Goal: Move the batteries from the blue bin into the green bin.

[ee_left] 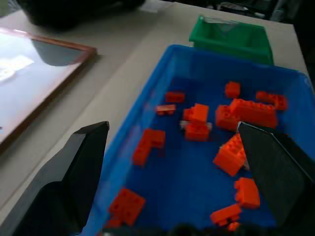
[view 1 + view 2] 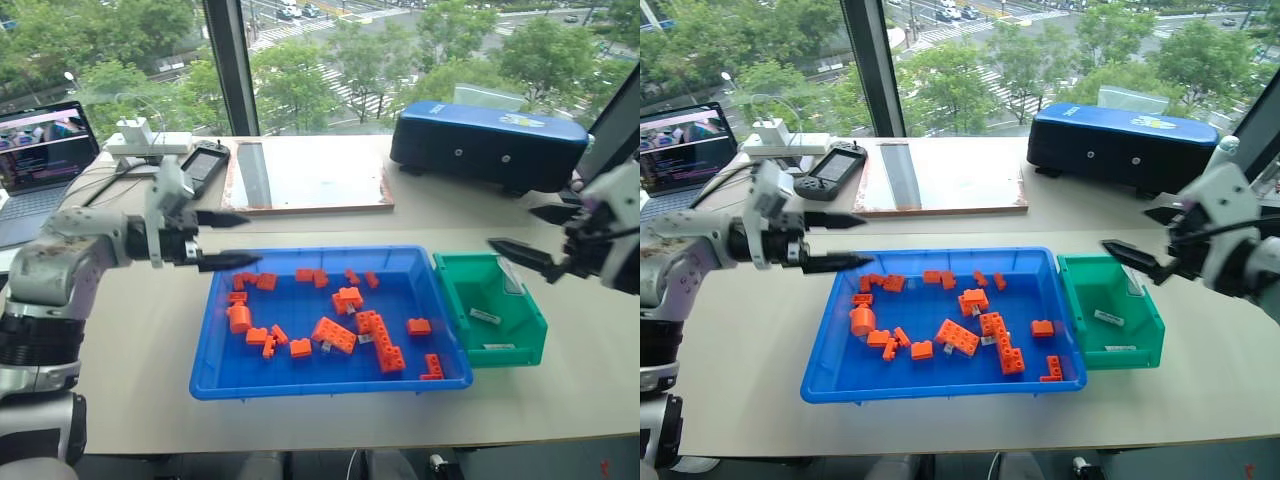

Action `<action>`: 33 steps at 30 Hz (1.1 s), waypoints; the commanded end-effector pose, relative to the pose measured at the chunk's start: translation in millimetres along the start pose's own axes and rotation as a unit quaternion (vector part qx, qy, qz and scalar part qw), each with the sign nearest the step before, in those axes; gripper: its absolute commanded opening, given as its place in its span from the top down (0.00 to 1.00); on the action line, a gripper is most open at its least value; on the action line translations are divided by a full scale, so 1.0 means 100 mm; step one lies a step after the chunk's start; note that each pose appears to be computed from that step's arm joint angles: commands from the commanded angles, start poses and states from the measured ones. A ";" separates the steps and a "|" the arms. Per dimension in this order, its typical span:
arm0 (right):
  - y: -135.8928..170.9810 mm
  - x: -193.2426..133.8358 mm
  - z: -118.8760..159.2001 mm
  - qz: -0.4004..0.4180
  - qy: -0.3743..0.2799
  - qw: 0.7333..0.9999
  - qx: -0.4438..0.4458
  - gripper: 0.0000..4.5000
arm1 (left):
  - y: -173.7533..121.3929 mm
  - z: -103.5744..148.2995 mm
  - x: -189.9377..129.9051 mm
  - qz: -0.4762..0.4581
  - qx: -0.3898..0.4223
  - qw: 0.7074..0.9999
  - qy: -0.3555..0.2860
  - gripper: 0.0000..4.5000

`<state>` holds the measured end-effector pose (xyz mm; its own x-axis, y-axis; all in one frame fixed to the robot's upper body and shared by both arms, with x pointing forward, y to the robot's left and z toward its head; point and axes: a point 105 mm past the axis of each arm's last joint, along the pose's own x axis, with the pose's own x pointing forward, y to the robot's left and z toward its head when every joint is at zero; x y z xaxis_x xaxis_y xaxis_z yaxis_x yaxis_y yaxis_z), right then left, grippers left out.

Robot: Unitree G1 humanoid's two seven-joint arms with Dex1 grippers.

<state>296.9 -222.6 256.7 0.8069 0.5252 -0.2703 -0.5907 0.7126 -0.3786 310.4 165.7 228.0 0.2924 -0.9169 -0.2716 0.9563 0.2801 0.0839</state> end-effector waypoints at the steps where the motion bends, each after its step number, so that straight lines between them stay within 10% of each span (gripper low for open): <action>1: 0.58 0.24 0.16 0.128 0.023 0.991 -0.009 0.00 | -0.14 0.10 0.02 -0.044 0.040 0.998 0.013 0.00; 8: 1.17 0.52 -0.13 0.190 0.100 0.975 0.061 0.00 | -0.18 -0.02 0.08 -0.042 0.062 0.997 0.022 0.00; 19: 1.14 0.78 -0.41 0.048 0.135 0.967 0.213 0.00 | -0.12 -0.01 0.10 -0.038 0.078 0.996 0.022 0.00; 33: 1.28 0.67 -0.37 0.080 0.152 0.959 0.227 0.06 | -0.08 0.01 0.14 -0.037 0.086 0.995 0.022 0.00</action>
<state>279.3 -116.4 151.4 0.6343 0.5207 -0.5715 -0.5737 0.8125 0.1037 305.9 151.3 215.9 0.2202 -0.9178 -0.3304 0.9692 0.1677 0.1802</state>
